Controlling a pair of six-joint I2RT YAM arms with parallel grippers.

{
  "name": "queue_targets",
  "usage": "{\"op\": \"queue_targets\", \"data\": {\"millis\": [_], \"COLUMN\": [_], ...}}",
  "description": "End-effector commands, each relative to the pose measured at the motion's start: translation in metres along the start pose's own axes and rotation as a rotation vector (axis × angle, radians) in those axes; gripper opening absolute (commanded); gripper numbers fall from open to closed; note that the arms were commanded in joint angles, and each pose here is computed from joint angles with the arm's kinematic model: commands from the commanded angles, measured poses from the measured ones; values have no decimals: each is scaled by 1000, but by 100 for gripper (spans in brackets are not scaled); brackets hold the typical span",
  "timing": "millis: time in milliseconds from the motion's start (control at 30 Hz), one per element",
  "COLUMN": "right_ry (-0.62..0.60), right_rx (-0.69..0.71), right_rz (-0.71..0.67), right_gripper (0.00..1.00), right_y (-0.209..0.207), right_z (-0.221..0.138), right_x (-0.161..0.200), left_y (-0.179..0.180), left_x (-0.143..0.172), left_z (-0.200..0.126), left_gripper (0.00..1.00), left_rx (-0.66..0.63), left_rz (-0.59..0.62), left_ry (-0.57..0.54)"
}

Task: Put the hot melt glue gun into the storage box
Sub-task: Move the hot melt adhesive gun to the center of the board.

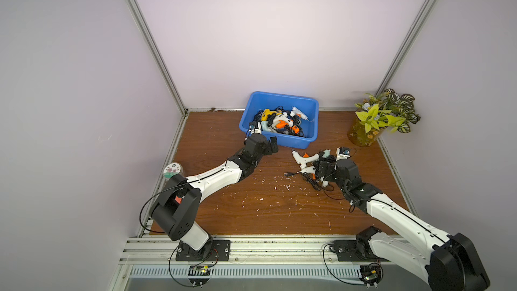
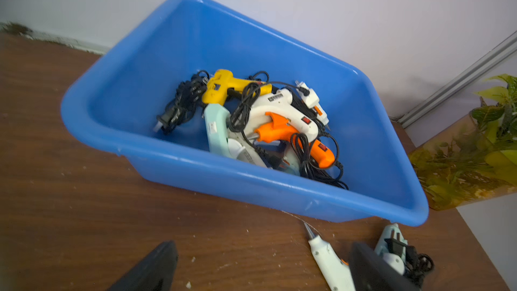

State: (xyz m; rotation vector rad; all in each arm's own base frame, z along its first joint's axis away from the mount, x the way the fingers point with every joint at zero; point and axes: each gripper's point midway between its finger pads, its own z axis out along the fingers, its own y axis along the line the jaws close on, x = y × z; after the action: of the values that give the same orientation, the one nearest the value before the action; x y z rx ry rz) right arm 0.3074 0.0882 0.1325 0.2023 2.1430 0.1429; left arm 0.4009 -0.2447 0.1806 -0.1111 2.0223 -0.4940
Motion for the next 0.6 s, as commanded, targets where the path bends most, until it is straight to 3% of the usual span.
{"op": "queue_targets", "data": {"millis": [0, 200, 567], "right_ry": [-39, -45, -88], "right_rx": [27, 64, 113], "right_rz": [32, 26, 32], "right_gripper": [99, 99, 99], "right_y": [-5, -15, -31], "right_z": [-3, -4, -13], "right_x": [-10, -8, -9], "left_y": [-7, -16, -56], "left_x": [15, 57, 100], "left_z": [-1, 15, 32], "left_gripper": [100, 100, 98], "left_rx": [23, 65, 114], "left_rz": [-94, -110, -45], "left_ry": [1, 110, 198]}}
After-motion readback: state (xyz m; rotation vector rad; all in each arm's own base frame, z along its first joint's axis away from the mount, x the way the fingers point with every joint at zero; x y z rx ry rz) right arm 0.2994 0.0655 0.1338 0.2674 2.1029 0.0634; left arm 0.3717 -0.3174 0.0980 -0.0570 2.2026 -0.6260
